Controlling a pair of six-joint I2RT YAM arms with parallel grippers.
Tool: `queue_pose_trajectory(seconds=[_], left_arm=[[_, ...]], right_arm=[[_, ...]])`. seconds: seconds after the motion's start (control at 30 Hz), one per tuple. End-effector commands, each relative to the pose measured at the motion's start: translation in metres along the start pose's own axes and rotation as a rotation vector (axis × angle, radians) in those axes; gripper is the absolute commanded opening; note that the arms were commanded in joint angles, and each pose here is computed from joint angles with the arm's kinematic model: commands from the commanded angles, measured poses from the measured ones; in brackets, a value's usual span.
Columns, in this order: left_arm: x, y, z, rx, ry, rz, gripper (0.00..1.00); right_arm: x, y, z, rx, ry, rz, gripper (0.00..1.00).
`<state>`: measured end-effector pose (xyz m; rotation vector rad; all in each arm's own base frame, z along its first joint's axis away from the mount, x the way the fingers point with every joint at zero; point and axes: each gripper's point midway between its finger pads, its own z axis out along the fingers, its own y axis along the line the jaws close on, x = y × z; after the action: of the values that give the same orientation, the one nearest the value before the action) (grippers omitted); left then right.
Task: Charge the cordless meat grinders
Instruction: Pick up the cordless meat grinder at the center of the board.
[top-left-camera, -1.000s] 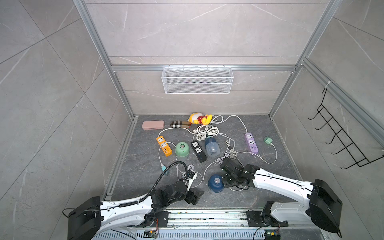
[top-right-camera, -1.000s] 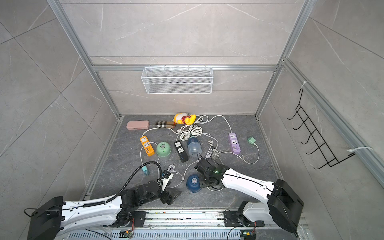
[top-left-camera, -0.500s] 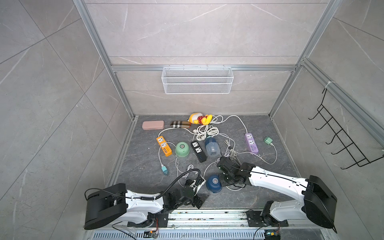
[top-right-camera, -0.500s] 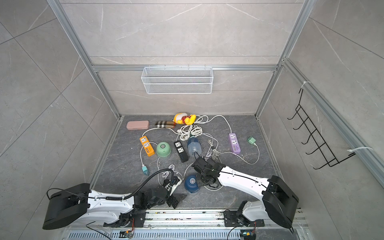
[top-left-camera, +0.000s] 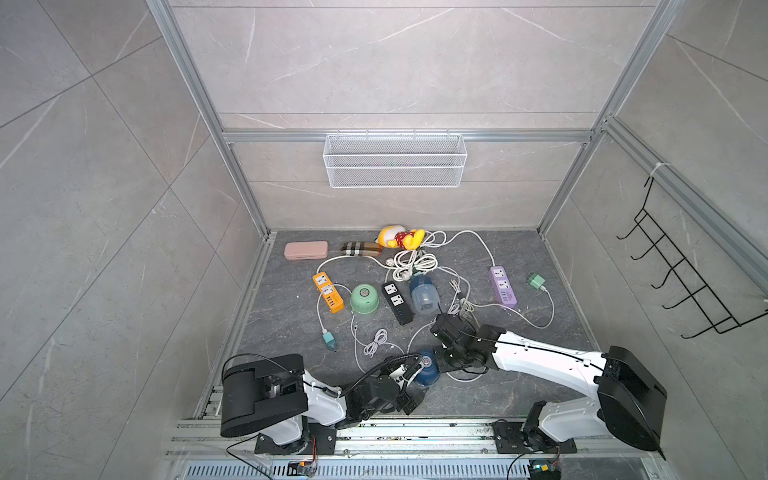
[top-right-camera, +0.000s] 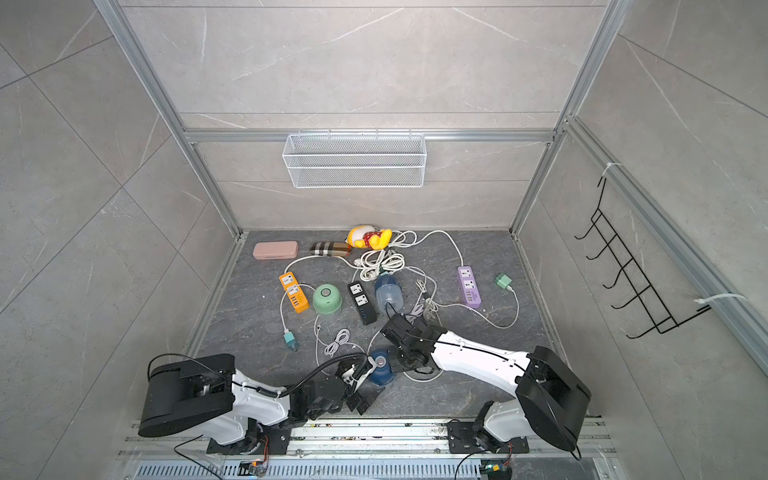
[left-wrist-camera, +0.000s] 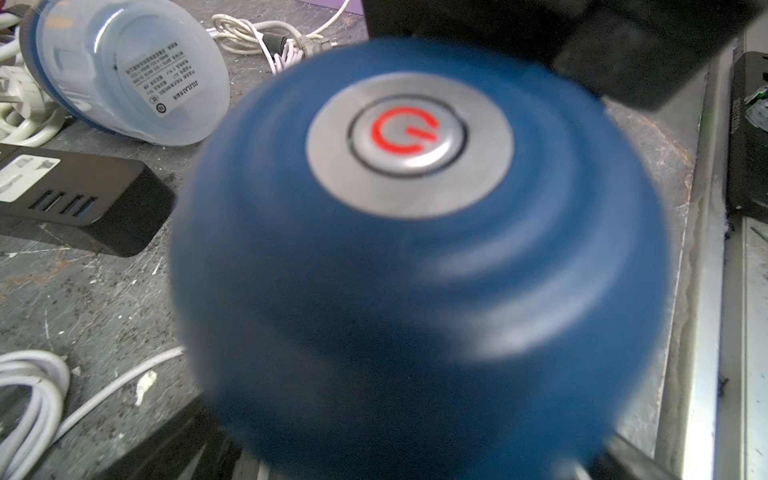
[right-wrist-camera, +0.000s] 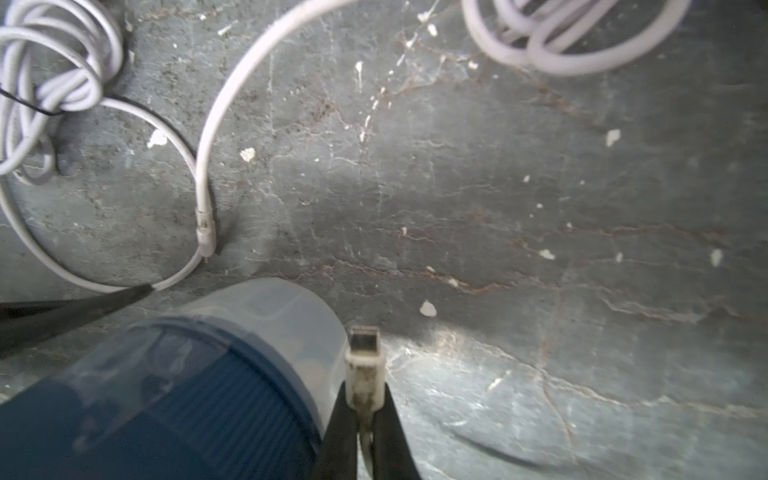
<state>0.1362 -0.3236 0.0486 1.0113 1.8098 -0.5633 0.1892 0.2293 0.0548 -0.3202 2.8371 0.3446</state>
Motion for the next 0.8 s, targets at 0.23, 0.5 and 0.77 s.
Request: queue_pose_trajectory(seconds=[0.23,0.5,0.77], left_arm=[[-0.024,0.006,0.018,-0.078,-0.137,-0.007,0.99],[-0.022,0.017,0.025,-0.143,-0.155,-0.046,0.99],[-0.018,0.022,0.029,-0.173,-0.154,-0.051,0.84]], right_arm=[[-0.002,0.014,0.011,-0.036,0.028,-0.020,0.00],[0.000,0.015,0.017,-0.043,0.042,-0.020,0.00],[0.003,0.013,0.015,-0.049,0.035,-0.021,0.00]])
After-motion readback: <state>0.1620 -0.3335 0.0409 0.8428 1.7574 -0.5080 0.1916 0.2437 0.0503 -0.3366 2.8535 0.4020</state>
